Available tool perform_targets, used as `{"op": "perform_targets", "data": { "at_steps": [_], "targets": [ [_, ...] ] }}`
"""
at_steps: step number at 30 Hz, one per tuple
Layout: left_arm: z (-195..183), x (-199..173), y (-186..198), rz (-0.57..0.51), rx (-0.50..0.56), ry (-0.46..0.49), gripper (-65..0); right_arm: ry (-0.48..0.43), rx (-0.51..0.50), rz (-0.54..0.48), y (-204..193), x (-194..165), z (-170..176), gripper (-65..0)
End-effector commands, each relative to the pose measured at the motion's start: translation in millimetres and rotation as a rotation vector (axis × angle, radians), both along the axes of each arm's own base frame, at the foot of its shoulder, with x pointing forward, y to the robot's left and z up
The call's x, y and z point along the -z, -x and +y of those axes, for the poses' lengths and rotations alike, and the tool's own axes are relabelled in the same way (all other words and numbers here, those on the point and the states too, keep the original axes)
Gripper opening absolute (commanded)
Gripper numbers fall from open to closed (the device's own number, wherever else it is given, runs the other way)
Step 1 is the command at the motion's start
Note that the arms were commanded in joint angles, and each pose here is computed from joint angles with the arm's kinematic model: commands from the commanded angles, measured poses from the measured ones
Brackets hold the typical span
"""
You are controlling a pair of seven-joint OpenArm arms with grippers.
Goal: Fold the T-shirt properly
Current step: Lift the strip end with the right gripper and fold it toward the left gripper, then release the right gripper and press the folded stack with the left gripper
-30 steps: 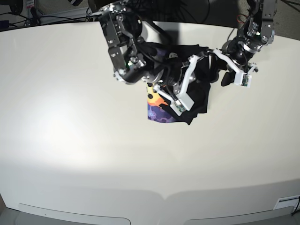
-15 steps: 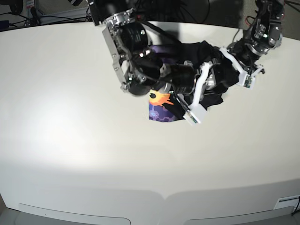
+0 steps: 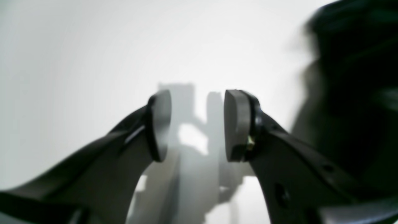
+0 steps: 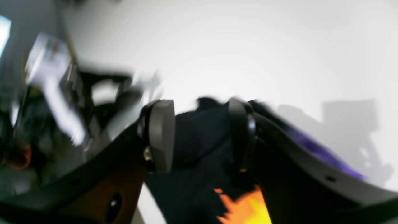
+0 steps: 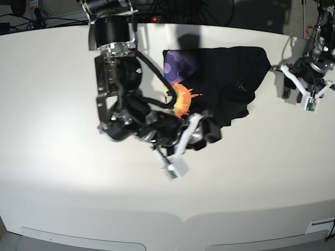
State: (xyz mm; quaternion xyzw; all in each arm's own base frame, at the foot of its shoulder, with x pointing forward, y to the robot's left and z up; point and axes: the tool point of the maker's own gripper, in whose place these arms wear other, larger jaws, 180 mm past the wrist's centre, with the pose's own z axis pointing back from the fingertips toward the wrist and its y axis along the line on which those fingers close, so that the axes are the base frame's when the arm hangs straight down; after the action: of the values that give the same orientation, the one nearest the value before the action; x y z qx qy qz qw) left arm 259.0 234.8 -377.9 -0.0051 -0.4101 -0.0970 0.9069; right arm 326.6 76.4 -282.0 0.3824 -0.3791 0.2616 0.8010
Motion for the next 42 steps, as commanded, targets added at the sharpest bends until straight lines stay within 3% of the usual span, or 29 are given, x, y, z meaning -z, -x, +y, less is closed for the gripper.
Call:
{"op": "perform_targets", "data": {
  "at_steps": [1, 6, 11, 21, 30, 32, 38, 40, 42],
  "targets": [
    [-9.2, -21.1, -8.6, -0.066, 0.032, 0.026, -39.5, -0.005, 0.031, -0.043, -11.5, -10.6, -15.1, -36.5],
    [-78.5, -58.8, 11.1, -0.127, 0.216, 0.212, -45.3, 0.128, 0.187, -0.025, -28.2, 14.7, -100.5, -36.6],
    [-131.0, -63.6, 32.3, -0.134, 0.249, 0.407, -64.3, 0.169, 0.28, 0.002, -26.5, 25.2, -155.6, -36.6],
    [-201.4, -51.9, 37.7, -0.179, 0.398, 0.315, -65.0, 0.138, 0.302, 0.024, -21.6, 26.9, -165.2, -36.6],
    [-175.3, -1.6, -11.0, -0.114, 0.327, 0.205, -65.0, 0.143, 0.297, 0.031, -20.3, 28.2, -165.2, -36.6],
    [-158.7, -5.9, -35.6, -0.146, 0.267, 0.168, -65.0, 0.139, 0.295, 0.032, -20.1, 27.8, -164.5, -36.6],
    [-83.0, -13.0, -97.8, -0.194, 0.104, -0.098, -65.0, 0.146, 0.291, 0.041, -18.6, 29.6, -164.7, -36.6],
    [-60.4, -10.0, -106.3, -0.165, 0.029, -0.119, -65.0, 0.127, 0.286, 0.04, -18.4, 27.2, -162.3, -36.6],
    [-46.1, -10.2, -105.9, -0.137, -0.057, -0.078, -65.0, 0.082, 0.273, 0.037, -17.8, 21.5, -156.2, -40.4]
  ]
}}
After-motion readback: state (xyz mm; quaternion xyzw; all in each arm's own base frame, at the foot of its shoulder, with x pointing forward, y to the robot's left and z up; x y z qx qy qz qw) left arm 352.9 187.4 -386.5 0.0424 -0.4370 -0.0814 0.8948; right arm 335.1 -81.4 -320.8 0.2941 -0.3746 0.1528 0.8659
